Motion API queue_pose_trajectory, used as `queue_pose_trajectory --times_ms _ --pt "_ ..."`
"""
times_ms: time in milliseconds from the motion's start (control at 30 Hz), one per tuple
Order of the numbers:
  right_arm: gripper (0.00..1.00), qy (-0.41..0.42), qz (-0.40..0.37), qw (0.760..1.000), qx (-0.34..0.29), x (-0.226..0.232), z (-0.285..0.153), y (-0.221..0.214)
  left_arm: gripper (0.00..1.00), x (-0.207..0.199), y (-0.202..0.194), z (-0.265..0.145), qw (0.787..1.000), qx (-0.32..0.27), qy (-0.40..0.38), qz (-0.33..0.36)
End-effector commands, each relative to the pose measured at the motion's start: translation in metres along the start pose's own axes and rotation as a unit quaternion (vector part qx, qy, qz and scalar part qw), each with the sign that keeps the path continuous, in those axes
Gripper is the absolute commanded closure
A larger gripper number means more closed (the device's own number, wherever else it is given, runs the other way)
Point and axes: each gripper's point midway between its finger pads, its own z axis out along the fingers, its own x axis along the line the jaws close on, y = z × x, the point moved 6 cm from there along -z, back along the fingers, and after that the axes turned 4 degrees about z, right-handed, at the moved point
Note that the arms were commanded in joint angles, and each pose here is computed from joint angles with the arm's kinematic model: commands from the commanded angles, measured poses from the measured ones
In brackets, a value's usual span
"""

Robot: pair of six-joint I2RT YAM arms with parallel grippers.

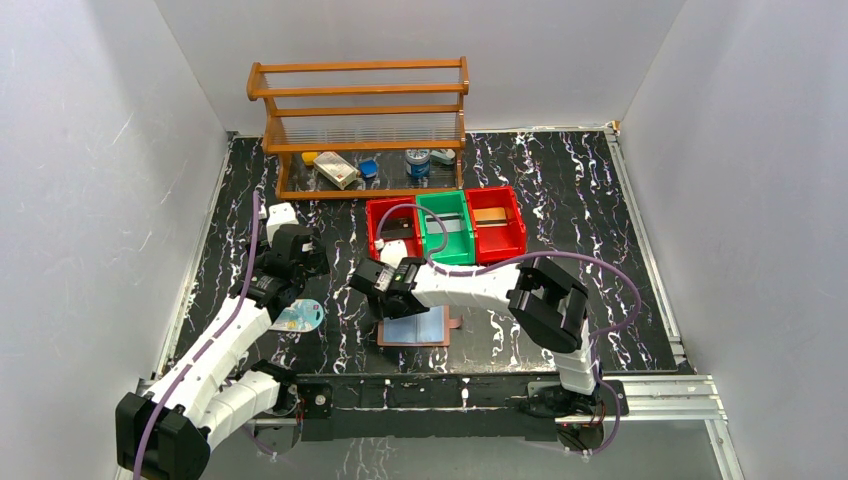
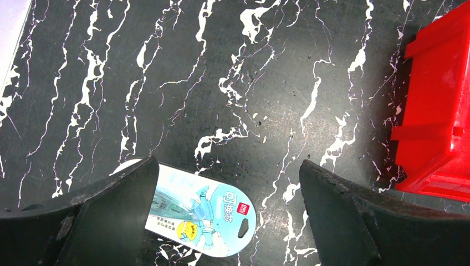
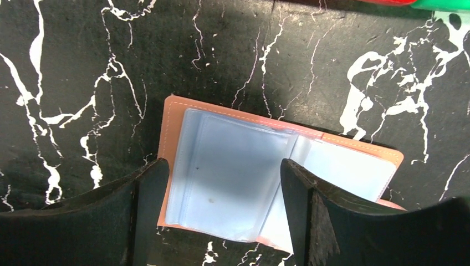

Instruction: Take the credit cards out of the card holder

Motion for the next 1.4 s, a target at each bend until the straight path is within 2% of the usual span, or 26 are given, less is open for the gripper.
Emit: queue_pose_trajectory --times_ms 0,267,733,867,1167,1367 --pt "0.16 0.012 0.047 0.999 -0.007 0.010 -0.011 0.010 0.02 0.001 0.003 0.000 1.000 -0.005 0.002 -0.001" --pt "0.11 -0.012 0.085 0.996 0.003 0.005 -0.005 0.003 0.02 0.000 0.003 0.001 1.000 -0.002 0.001 0.002" --pt "0.07 -0.025 0.088 0.995 0.027 0.005 0.005 -0.006 0.02 0.001 0.002 0.000 1.000 -0.001 0.001 0.004" --pt "0.11 -0.037 0.088 0.995 0.035 0.000 0.008 -0.011 0.02 0.000 0.002 0.000 1.000 -0.001 -0.004 0.004" --pt "0.34 -0.016 0.100 0.993 0.054 -0.012 0.018 -0.021 0.02 0.000 0.001 0.000 1.000 0.000 -0.004 0.007" --pt "0.44 0.009 0.104 0.994 0.043 -0.013 0.012 -0.015 0.02 -0.001 0.001 0.001 1.000 0.002 -0.008 0.008"
